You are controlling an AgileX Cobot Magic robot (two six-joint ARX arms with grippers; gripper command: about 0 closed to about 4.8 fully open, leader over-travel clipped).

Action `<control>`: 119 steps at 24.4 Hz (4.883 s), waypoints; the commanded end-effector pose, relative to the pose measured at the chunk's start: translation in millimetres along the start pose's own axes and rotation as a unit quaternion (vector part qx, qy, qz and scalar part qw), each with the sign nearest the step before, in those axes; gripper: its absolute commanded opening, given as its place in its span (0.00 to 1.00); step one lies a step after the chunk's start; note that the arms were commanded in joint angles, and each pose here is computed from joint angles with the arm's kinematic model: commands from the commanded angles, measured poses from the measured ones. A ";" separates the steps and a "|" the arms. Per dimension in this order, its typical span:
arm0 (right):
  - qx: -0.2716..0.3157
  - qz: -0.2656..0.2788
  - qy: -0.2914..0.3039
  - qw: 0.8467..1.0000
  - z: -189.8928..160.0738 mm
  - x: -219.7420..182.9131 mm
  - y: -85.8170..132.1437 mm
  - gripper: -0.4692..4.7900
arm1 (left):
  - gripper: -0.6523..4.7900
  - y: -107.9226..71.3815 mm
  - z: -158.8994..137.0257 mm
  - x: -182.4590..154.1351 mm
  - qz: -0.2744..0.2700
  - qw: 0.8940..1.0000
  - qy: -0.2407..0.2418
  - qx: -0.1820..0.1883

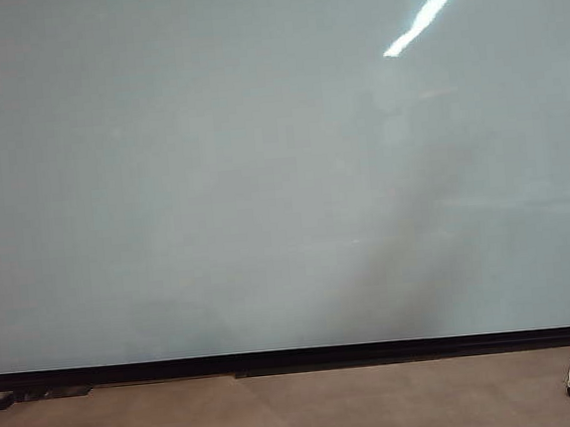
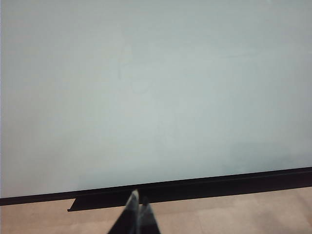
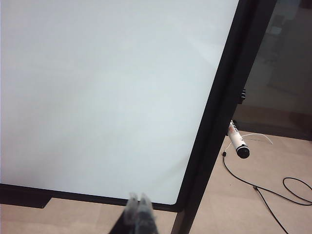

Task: Pick up the pen on the shelf to the right of the whiteboard and draw a straight line.

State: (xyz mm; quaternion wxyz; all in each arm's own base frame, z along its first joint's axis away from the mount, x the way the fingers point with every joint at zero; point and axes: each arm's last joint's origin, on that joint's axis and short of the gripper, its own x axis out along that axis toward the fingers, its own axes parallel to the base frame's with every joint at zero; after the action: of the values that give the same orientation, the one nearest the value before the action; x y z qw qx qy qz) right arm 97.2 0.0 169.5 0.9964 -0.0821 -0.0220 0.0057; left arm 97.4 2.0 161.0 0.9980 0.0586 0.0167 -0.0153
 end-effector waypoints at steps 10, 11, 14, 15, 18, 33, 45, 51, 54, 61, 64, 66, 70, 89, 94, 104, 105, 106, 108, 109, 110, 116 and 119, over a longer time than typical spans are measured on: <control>0.015 0.000 -0.005 1.000 -0.9 0.4 0.2 0.09 | 0.11 0.2 2.2 -0.2 0.000 1.000 -0.007 0.001; 0.016 -0.001 -0.008 1.000 -0.3 0.4 0.1 0.09 | 0.11 0.2 2.2 -0.2 0.000 1.000 -0.007 0.001; 0.039 -0.001 -0.016 0.999 1.3 0.3 0.0 0.09 | 0.11 0.2 2.2 -0.2 0.000 1.000 -0.007 0.001; 0.060 -0.001 -0.018 0.998 1.8 0.3 -0.2 0.09 | 0.11 0.2 2.2 -0.2 0.000 1.000 -0.007 0.001; 0.086 -0.002 -0.024 0.996 4.2 0.0 -0.7 0.09 | 0.11 0.2 2.2 -0.2 0.000 1.000 -0.007 0.001; 0.070 -0.028 -0.056 0.996 85.2 -4.9 -29.0 0.37 | 0.11 0.2 2.2 -0.2 0.000 1.000 -0.007 0.001; 0.025 -0.058 -0.007 0.998 83.8 46.9 -92.3 0.47 | 0.11 0.2 2.1 -0.2 0.000 1.000 -0.007 0.001; 0.108 0.041 -0.004 0.993 51.2 74.8 -128.4 0.51 | 0.11 0.2 2.2 -0.2 0.000 1.000 -0.007 0.001; 0.105 0.066 0.029 0.992 23.3 91.7 -131.8 0.62 | 0.11 0.1 2.2 -0.2 0.000 1.000 -0.007 0.001; 0.095 0.064 0.011 0.993 -22.2 117.6 -142.4 0.73 | 0.11 0.1 2.2 -0.2 0.000 1.000 -0.007 0.001; 0.096 0.057 0.010 0.994 -44.7 126.5 -143.4 0.73 | 0.11 0.1 2.1 -0.2 0.000 1.000 -0.007 0.001; 0.111 0.064 0.003 0.992 -55.9 133.3 -142.3 0.73 | 0.11 0.1 2.2 -0.2 0.000 1.000 -0.007 0.001; 0.116 0.082 0.012 0.990 -76.3 155.8 -137.2 0.73 | 0.11 0.2 2.1 -0.2 0.000 1.000 -0.007 0.001; 0.061 0.061 -0.014 0.996 -74.2 191.3 -144.5 0.70 | 0.11 0.2 2.1 -0.2 0.000 1.000 -0.007 0.001; 0.058 0.054 -0.015 0.997 -73.8 192.5 -143.7 0.67 | 0.11 0.2 2.2 -0.2 0.000 1.000 -0.007 0.001; 0.051 0.064 -0.026 0.996 -68.9 200.0 -143.0 0.67 | 0.11 0.2 2.2 -0.2 0.000 1.000 -0.007 0.001; 0.052 0.063 -0.026 0.996 -68.9 200.1 -142.8 0.67 | 0.11 0.2 2.1 -0.2 0.000 1.000 -0.007 0.001; 0.052 0.066 -0.026 0.996 -68.8 201.1 -140.9 0.67 | 0.11 0.2 2.2 -0.2 0.000 1.000 -0.007 0.001; 0.053 0.066 -0.025 0.996 -69.0 201.2 -140.7 0.67 | 0.11 0.2 2.2 -0.2 0.000 1.000 -0.007 0.001; 0.053 0.067 -0.024 0.996 -69.6 201.5 -140.2 0.66 | 0.11 0.2 2.1 -0.2 0.000 1.000 -0.007 0.001; 0.054 0.068 -0.024 0.996 -70.1 201.7 -139.8 0.64 | 0.11 0.2 2.1 -0.2 0.000 1.000 -0.007 0.001; 0.064 0.067 -0.012 0.996 -78.3 201.6 -139.0 0.57 | 0.11 0.2 2.2 -0.2 0.000 1.000 -0.007 0.001; 0.063 0.067 -0.012 0.996 -78.0 201.6 -139.0 0.57 | 0.11 0.2 2.1 -0.2 0.000 1.000 -0.007 0.001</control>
State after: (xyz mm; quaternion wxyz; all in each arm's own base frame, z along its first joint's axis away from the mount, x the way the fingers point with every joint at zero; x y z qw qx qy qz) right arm 302.8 -146.7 121.0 0.9968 -0.0163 -0.0198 0.0752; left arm 97.4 2.0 160.7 0.9980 0.0585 0.0181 -0.0150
